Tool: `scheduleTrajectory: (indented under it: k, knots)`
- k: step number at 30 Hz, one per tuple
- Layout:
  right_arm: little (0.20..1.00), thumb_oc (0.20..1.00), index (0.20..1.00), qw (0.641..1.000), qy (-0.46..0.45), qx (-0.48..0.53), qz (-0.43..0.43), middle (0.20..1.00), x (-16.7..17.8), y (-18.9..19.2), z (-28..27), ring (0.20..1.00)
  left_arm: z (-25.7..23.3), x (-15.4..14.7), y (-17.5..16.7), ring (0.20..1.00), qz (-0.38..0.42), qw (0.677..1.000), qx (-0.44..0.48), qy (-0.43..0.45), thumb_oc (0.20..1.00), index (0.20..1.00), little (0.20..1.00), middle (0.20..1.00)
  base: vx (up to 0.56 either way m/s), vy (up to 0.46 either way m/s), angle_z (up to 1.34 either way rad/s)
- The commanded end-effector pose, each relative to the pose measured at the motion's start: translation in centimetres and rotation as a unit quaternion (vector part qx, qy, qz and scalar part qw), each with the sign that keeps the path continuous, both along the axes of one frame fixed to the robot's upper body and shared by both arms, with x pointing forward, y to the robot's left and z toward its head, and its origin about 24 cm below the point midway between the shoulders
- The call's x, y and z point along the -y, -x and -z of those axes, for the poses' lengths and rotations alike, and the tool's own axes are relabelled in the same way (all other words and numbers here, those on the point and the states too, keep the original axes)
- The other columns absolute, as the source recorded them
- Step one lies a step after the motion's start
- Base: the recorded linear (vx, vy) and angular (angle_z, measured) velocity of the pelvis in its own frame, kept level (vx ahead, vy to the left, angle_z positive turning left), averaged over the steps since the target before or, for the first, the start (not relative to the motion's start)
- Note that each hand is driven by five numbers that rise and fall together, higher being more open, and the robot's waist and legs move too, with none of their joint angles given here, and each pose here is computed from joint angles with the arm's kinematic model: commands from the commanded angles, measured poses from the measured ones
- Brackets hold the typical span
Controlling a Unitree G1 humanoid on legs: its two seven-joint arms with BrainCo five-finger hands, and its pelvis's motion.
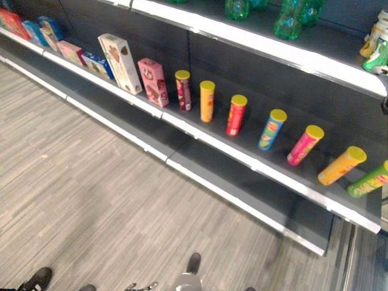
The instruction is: Put the goods on the table back onto the shelves and tidy them up.
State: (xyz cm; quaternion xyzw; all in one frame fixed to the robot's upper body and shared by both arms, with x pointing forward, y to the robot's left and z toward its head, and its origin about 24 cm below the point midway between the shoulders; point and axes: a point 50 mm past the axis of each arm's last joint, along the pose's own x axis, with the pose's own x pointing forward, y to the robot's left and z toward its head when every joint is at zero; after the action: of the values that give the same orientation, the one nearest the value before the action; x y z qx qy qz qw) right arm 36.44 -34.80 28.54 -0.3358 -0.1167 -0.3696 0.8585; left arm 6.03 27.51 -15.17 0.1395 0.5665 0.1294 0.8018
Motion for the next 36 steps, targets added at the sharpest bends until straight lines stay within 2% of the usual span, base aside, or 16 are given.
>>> scheduleTrajectory:
  k: [1,10,15,17,18,19,21,23,24,27,28,30,31,32,33,36]
  knots:
    - [1.000,1.000,1.000,0.989,0.066,0.128,-0.015,1.000,-0.9,2.2,-6.1,1.000,-0.3,-1.1,-0.2,1.000,0.003,1.000,-0.007,-0.021,1.000,1.000,1.000,1.000,-0.01,0.041,-0.14]
    - [1.000,1.000,1.000,0.951,0.106,0.247,-0.149,1.000,-5.3,7.2,-3.3,1.000,0.0,-0.8,1.5,1.000,-0.023,0.999,-0.028,-0.015,1.000,1.000,1.000,1.000,0.00,0.052,-0.18]
    - [1.000,1.000,1.000,0.895,0.026,0.244,-0.372,1.000,-8.6,11.0,0.2,1.000,0.0,-0.8,2.3,1.000,-0.043,0.999,-0.022,-0.002,1.000,1.000,1.000,1.000,-0.01,0.053,-0.43]
    - [1.000,1.000,1.000,0.858,-0.030,0.213,-0.467,1.000,-9.3,11.8,1.6,1.000,-0.1,-1.0,2.7,1.000,-0.039,0.999,-0.020,0.006,1.000,1.000,1.000,1.000,-0.02,0.040,-0.42]
    - [1.000,1.000,1.000,0.858,-0.030,0.213,-0.467,1.000,-9.3,11.8,1.6,1.000,-0.1,-1.0,2.7,1.000,-0.039,0.999,-0.020,0.005,1.000,1.000,1.000,1.000,-0.02,0.048,-0.31]
    - [1.000,1.000,1.000,0.818,-0.124,0.165,-0.536,1.000,-9.9,11.5,4.6,1.000,-0.2,-1.2,2.8,1.000,-0.032,0.999,-0.021,0.012,1.000,1.000,1.000,1.000,-0.03,0.048,-0.35]
    - [1.000,1.000,1.000,0.803,-0.160,0.116,-0.562,1.000,-10.4,11.3,6.7,1.000,-0.2,-1.2,2.6,1.000,-0.020,1.000,-0.019,0.015,1.000,1.000,1.000,1.000,-0.02,0.046,-0.27]
    - [1.000,1.000,1.000,0.763,-0.247,-0.058,-0.595,1.000,-11.5,11.9,13.6,1.000,-0.4,-1.3,1.9,1.000,0.001,1.000,-0.005,0.027,1.000,1.000,1.000,1.000,-0.02,0.060,-0.17]
    - [1.000,1.000,1.000,0.722,-0.310,-0.191,-0.588,1.000,-12.1,13.5,19.5,1.000,-0.4,-0.9,1.4,1.000,0.022,0.999,0.001,0.040,1.000,1.000,1.000,1.000,-0.02,0.052,-0.11]
    - [1.000,1.000,1.000,0.709,-0.319,-0.240,-0.582,1.000,-11.9,14.4,21.3,1.000,-0.4,-0.8,1.4,1.000,0.029,0.999,0.000,0.045,1.000,1.000,1.000,1.000,-0.01,0.042,-0.13]
    - [1.000,1.000,1.000,0.691,-0.342,-0.356,-0.528,1.000,-11.2,16.1,26.8,1.000,-0.3,-0.3,0.7,1.000,0.048,0.997,0.006,0.057,1.000,1.000,1.000,1.000,-0.01,0.056,-0.11]
    - [1.000,1.000,1.000,0.675,-0.318,-0.472,-0.470,1.000,-10.2,18.3,31.4,1.000,-0.3,0.2,0.3,1.000,0.071,0.995,0.003,0.067,1.000,1.000,1.000,1.000,-0.02,0.050,-0.13]
    - [1.000,1.000,1.000,0.675,-0.318,-0.472,-0.470,1.000,-10.2,18.3,31.4,1.000,-0.3,0.2,0.3,1.000,0.071,0.995,0.003,0.067,1.000,1.000,1.000,1.000,-0.02,0.028,-0.09]
    - [1.000,1.000,1.000,0.675,-0.321,-0.516,-0.419,1.000,-9.5,19.6,34.0,1.000,-0.2,0.4,0.0,1.000,0.080,0.994,0.002,0.069,1.000,1.000,1.000,1.000,-0.02,0.034,-0.03]
    - [1.000,1.000,1.000,0.683,-0.317,-0.565,-0.338,1.000,-9.6,21.6,38.0,1.000,-0.1,0.8,-0.4,1.000,0.096,0.993,-0.003,0.067,1.000,1.000,1.000,1.000,-0.03,0.045,0.01]
    - [1.000,1.000,1.000,0.717,-0.375,-0.569,-0.147,1.000,-9.9,24.2,42.5,1.000,0.1,1.2,-1.3,1.000,0.090,0.995,-0.001,0.050,1.000,1.000,1.000,1.000,-0.01,0.040,0.00]
